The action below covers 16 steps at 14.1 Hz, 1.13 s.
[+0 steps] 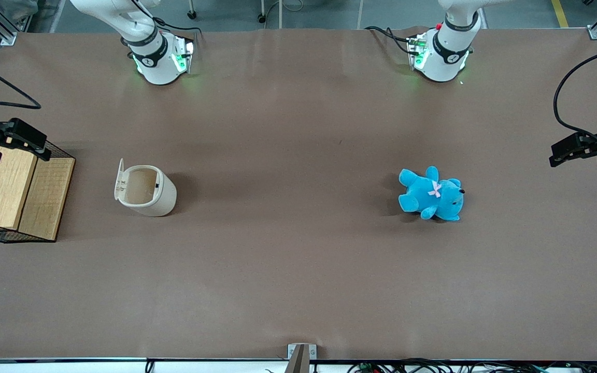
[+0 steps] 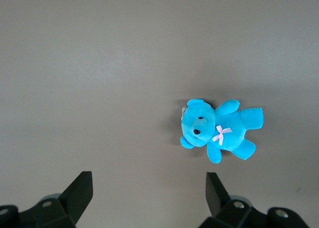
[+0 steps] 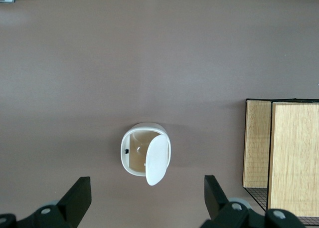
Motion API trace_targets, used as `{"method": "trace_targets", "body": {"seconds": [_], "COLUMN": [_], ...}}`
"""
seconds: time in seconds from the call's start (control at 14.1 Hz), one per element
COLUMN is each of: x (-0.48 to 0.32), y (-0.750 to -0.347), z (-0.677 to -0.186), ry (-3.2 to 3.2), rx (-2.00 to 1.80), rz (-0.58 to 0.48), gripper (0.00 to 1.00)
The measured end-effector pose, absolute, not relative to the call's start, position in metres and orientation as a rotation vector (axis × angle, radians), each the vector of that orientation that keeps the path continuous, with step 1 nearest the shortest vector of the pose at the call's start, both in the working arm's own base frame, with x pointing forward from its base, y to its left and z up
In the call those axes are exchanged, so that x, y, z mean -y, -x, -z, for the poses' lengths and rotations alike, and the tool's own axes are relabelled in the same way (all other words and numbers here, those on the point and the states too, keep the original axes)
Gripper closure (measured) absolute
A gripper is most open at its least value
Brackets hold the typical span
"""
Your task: Open trash can with right arm
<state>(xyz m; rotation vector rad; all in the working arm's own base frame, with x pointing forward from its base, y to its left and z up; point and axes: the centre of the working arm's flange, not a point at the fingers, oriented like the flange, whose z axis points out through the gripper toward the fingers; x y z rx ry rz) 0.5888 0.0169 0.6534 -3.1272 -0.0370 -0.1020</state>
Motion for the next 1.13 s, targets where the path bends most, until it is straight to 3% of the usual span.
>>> {"method": "trace_targets", "body": {"seconds": [1.13], "x": [0.000], "y": [-0.588], "z": [-0.659], "ry": [3.118], "rx": [0.019], "rz": [0.145], "gripper": [0.00]}}
